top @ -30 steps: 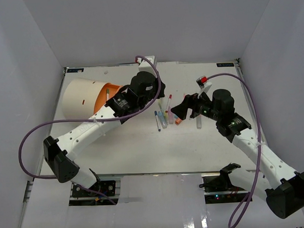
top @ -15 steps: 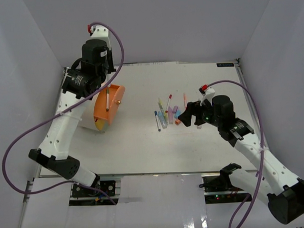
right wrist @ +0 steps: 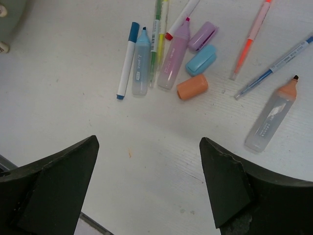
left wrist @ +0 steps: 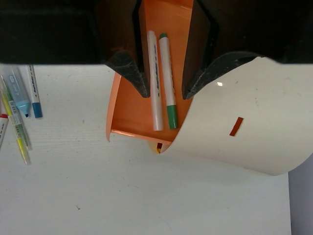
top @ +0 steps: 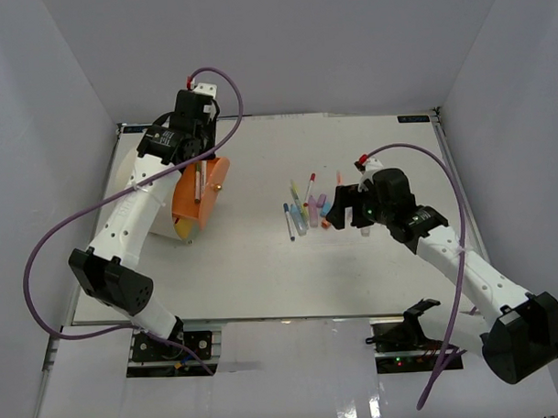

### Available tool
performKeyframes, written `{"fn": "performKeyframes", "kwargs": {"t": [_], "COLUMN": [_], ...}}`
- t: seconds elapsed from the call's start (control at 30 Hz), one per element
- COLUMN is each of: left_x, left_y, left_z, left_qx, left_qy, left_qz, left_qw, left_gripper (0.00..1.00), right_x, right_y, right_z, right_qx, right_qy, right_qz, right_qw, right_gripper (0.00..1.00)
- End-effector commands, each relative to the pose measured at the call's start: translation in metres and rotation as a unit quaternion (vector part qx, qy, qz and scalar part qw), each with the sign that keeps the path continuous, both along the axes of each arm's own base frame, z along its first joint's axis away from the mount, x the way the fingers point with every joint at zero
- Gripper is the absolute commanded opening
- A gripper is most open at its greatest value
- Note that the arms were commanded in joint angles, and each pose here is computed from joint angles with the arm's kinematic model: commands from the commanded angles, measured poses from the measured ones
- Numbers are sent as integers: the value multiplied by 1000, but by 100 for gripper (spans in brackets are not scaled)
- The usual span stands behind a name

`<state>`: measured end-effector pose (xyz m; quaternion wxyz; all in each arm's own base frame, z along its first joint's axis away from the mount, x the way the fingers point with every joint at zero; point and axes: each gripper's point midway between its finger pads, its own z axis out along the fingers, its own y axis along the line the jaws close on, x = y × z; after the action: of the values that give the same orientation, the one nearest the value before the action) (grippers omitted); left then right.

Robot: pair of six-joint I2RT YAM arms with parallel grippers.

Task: Sort the stationery into containers
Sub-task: Place the pen in the drawer, then pick up the pen from the center of the board.

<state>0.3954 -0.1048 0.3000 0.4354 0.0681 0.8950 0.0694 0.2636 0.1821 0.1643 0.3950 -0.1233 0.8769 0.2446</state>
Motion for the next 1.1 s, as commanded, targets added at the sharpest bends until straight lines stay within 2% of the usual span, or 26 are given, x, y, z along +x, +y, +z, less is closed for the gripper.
{"fn": "performKeyframes", "kwargs": {"t": [0.0, 0.13, 0.27, 0.33, 0.37, 0.4, 0.57, 0.63, 0.8, 0.93, 1.07], "left_x": [-4, -8, -16, -27, -30, -34, -78, -89, -127, -145, -157], "left_y": [3, 4, 5, 6, 3, 3, 10, 11, 23, 28, 31], "left_z": [20, 30, 48, 66, 69, 74, 108, 94, 92, 83, 69], "left_qx": [-19, -28, -48, -72, -86, -97, -164, -168, -190, -199, -203], "left_qy": [-26, -37, -62, -90, -100, -111, -189, -181, -201, -200, -181], "left_qz": [2, 1, 4, 2, -6, -9, -24, -30, -37, -38, -34], "left_qw": [999, 999, 997, 993, 991, 989, 968, 968, 960, 959, 962], "left_gripper": [44, 54, 69, 83, 93, 97, 98, 98, 98, 98, 98], "right_x": [22, 45, 72, 82, 93, 98, 125, 138, 159, 168, 178], "right_y": [0, 0, -3, -9, -7, -6, 8, 18, 41, 59, 62], "right_z": [20, 25, 13, 8, 4, 2, -22, -28, -39, -66, -83], "right_qx": [-8, -26, -59, -79, -89, -93, -107, -114, -123, -129, -143], "right_qy": [-26, -27, -6, 4, 11, 16, 57, 62, 71, 96, 101], "right_qz": [-21, -45, -84, -110, -120, -124, -144, -146, -156, -164, -193], "right_qw": [999, 998, 995, 991, 989, 988, 982, 981, 977, 973, 966], "right_gripper": [90, 92, 96, 100, 98, 95, 85, 81, 73, 71, 62]}}
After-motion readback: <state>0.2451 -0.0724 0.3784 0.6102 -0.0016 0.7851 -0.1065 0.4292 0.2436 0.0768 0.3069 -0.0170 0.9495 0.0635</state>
